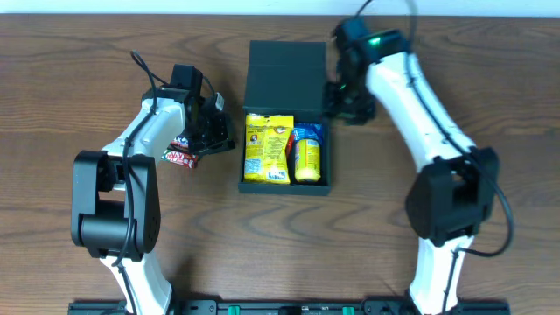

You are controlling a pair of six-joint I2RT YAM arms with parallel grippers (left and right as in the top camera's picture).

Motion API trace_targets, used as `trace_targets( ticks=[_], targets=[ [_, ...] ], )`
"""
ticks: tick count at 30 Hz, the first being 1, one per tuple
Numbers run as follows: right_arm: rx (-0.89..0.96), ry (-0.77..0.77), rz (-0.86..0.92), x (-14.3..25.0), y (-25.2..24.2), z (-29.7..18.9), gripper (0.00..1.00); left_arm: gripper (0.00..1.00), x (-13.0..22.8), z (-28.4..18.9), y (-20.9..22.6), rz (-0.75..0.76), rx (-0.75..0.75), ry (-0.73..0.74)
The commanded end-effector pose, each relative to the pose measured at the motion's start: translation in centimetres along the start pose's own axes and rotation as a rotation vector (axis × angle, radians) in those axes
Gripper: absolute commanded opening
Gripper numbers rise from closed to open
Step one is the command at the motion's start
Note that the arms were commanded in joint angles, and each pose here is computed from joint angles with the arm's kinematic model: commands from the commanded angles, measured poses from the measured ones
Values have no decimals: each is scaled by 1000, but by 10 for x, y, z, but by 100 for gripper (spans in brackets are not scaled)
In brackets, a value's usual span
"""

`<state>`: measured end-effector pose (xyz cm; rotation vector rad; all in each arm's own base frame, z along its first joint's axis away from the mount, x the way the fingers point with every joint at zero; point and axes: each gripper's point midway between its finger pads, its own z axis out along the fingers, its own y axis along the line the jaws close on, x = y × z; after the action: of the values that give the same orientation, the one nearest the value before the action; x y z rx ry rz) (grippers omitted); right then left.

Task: Pack container
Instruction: 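Release the tube and move the right gripper to the blue mints tin, then grasp the blue eclipse mints tin with the right gripper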

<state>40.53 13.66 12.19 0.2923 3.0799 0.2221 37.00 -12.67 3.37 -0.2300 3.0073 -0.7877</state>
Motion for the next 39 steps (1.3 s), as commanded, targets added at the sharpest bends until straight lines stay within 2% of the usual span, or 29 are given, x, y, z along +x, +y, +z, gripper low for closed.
trace_targets(
  ticks=[1, 3, 5, 7, 8, 9, 11, 12, 14, 15, 18, 20, 26, 33, 39],
  targets=[
    [88, -109, 210, -29, -57, -27, 51, 6, 1, 2, 3, -11, -10, 6],
    [92, -111, 399, -37, -88, -28, 60, 6, 2, 2, 4, -12, -10, 8],
    [78, -129, 594, -47, -118, -28, 79, 6, 2, 2, 4, -12, -10, 8],
    [34, -153, 713, -59, -139, -29, 95, 6, 2, 2, 4, -12, -10, 8],
    [6, -165, 756, -66, -147, -30, 99, 6, 2, 2, 4, -12, -10, 8],
    [-6, -185, 787, -72, -156, -32, 99, 6, 2, 2, 4, -12, -10, 8],
    [-13, -211, 813, -78, -167, -34, 92, 6, 2, 2, 4, -12, -10, 8],
    [-13, -214, 826, -79, -173, -35, 95, 6, 2, 2, 4, -12, -10, 8],
    [-19, -237, 838, -84, -179, -37, 92, 5, 2, 2, 4, -12, -10, 8],
    [-25, -251, 841, -88, -181, -38, 99, 6, 2, 2, 4, -12, -10, 8],
    [-56, -305, 854, -103, -181, -40, 99, 6, 2, 2, 3, -11, -10, 6],
    [-75, -308, 955, -109, -182, -32, 99, 6, 1, 2, 3, -10, -9, 3],
    [-90, -86, 1252, -97, -178, 36, 98, 6, 0, 2, 3, -8, -9, 1],
    [-38, 57, 1315, -78, -183, 74, 91, 6, 0, 2, 3, -9, -9, 2],
    [38, 33, 1322, -73, -198, 79, 87, 6, 0, 2, 3, -9, -10, 1]
  ],
)
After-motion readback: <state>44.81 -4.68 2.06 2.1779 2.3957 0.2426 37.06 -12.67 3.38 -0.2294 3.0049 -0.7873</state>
